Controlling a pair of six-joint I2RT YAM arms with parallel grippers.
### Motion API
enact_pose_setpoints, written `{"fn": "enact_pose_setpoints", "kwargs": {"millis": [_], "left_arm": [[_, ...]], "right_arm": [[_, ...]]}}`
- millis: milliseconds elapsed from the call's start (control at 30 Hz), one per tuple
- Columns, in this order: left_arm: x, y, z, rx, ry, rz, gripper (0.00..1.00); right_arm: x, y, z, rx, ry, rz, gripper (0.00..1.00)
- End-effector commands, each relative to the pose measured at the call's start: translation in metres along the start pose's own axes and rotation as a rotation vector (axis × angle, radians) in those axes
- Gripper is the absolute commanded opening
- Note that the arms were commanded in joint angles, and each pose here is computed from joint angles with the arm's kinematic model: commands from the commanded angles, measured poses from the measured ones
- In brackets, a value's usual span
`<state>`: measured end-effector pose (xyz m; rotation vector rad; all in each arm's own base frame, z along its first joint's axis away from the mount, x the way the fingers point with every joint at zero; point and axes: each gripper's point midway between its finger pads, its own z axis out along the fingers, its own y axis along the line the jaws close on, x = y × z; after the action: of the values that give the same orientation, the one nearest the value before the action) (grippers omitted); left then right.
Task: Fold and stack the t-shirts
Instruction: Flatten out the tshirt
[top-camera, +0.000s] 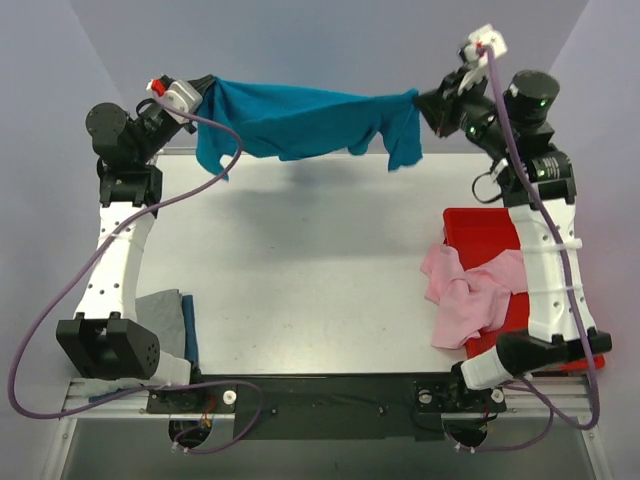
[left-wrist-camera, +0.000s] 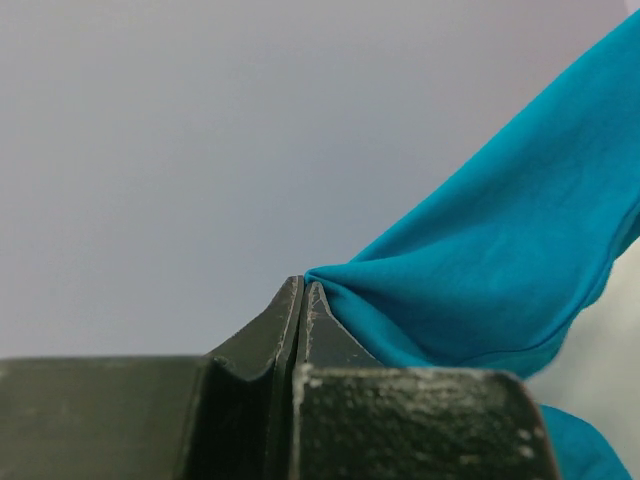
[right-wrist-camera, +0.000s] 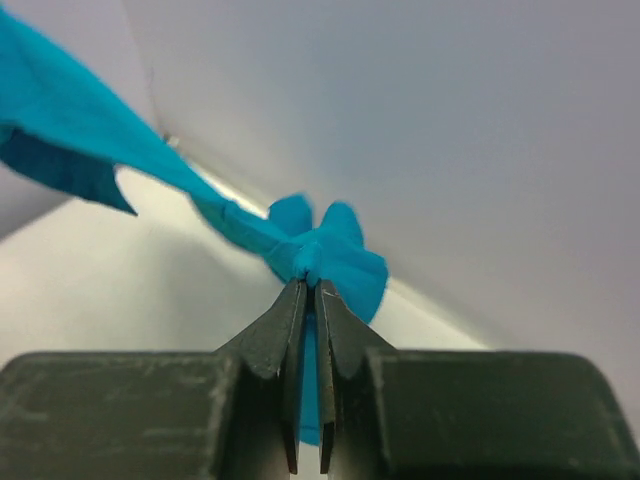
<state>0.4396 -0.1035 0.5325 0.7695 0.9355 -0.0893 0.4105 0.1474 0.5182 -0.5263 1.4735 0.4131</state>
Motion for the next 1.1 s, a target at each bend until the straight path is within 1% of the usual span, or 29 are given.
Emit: {"fn": "enact_pose_setpoints", "kwargs": {"millis": [0,33,67,100,133,167,200,233,267,300,333,367,400,433,467,500,533,567,600,633,733,833,867,900,933,967,1000,1033,1067], "left_arm": [[0.069,-0.045,-0.033,0.232,0.151,-0.056,0.00],[0.081,-0.053,-0.038,0.263,0.177,-0.067,0.00],[0.109,-0.074,-0.053,0.341,0.240,-0.070,0.00],[0.122,-0.083,-0.059,0.375,0.267,-0.051,0.00],[0.152,-0.104,-0.076,0.438,0.327,-0.061,0.19],[0.166,-0.116,-0.084,0.473,0.357,-0.064,0.35],[0.189,-0.137,-0.102,0.533,0.411,-0.051,0.57],[0.205,-0.152,-0.116,0.581,0.443,-0.022,0.66],[0.214,-0.169,-0.133,0.635,0.505,-0.033,0.82],[0.220,-0.181,-0.144,0.691,0.515,0.018,0.85],[0.220,-0.192,-0.160,0.732,0.563,-0.002,0.86],[0.221,-0.203,-0.169,0.767,0.580,-0.006,0.86],[0.218,-0.211,-0.182,0.788,0.629,-0.028,0.84],[0.222,-0.222,-0.201,0.821,0.700,-0.069,0.81],[0.215,-0.237,-0.203,0.862,0.705,-0.070,0.69],[0.219,-0.254,-0.219,0.903,0.769,-0.101,0.55],[0.217,-0.260,-0.225,0.911,0.785,-0.103,0.51],[0.224,-0.276,-0.243,0.939,0.837,-0.126,0.47],[0.223,-0.282,-0.251,0.950,0.846,-0.116,0.44],[0.229,-0.297,-0.271,0.994,0.881,-0.117,0.41],[0.225,-0.312,-0.301,1.032,0.933,-0.137,0.41],[0.212,-0.329,-0.337,1.104,0.997,-0.215,0.44],[0.208,-0.331,-0.342,1.116,1.002,-0.221,0.46],[0.203,-0.336,-0.356,1.150,1.009,-0.222,0.50],[0.201,-0.338,-0.362,1.164,1.009,-0.216,0.52],[0.199,-0.343,-0.372,1.179,1.009,-0.202,0.55],[0.200,-0.351,-0.384,1.198,1.018,-0.210,0.57],[0.202,-0.348,-0.385,1.182,1.019,-0.176,0.60],[0.206,-0.352,-0.396,1.180,1.054,-0.172,0.62]], "right_arm": [[0.107,0.057,-0.014,-0.180,0.267,-0.009,0.00],[0.138,0.085,-0.021,-0.244,0.332,-0.007,0.00],[0.158,0.095,-0.025,-0.261,0.376,-0.015,0.00],[0.186,0.117,-0.030,-0.314,0.439,0.002,0.00],[0.204,0.126,-0.031,-0.331,0.479,0.043,0.00],[0.237,0.142,-0.034,-0.362,0.556,0.085,0.00],[0.248,0.155,-0.035,-0.388,0.585,0.148,0.00],[0.277,0.164,-0.038,-0.412,0.665,0.196,0.00],[0.286,0.173,-0.043,-0.428,0.710,0.231,0.00],[0.308,0.179,-0.047,-0.430,0.785,0.269,0.00],[0.321,0.184,-0.048,-0.441,0.822,0.284,0.00],[0.333,0.187,-0.054,-0.441,0.858,0.300,0.00],[0.349,0.190,-0.059,-0.441,0.904,0.317,0.00],[0.355,0.191,-0.061,-0.439,0.919,0.322,0.00],[0.369,0.189,-0.065,-0.420,0.957,0.323,0.00],[0.377,0.187,-0.067,-0.405,0.979,0.319,0.00],[0.390,0.187,-0.072,-0.401,1.014,0.323,0.00],[0.396,0.186,-0.075,-0.393,1.034,0.322,0.00],[0.405,0.188,-0.079,-0.394,1.065,0.329,0.00],[0.410,0.190,-0.084,-0.404,1.090,0.334,0.00],[0.417,0.199,-0.091,-0.419,1.137,0.315,0.00],[0.419,0.203,-0.098,-0.397,1.176,0.248,0.00],[0.418,0.207,-0.098,-0.398,1.180,0.225,0.07],[0.419,0.210,-0.101,-0.385,1.197,0.188,0.15],[0.414,0.211,-0.099,-0.379,1.190,0.165,0.35],[0.411,0.216,-0.101,-0.376,1.199,0.132,0.46],[0.401,0.215,-0.097,-0.361,1.179,0.115,0.54],[0.397,0.212,-0.095,-0.319,1.169,0.119,0.57],[0.388,0.208,-0.095,-0.268,1.145,0.159,0.62]]}}
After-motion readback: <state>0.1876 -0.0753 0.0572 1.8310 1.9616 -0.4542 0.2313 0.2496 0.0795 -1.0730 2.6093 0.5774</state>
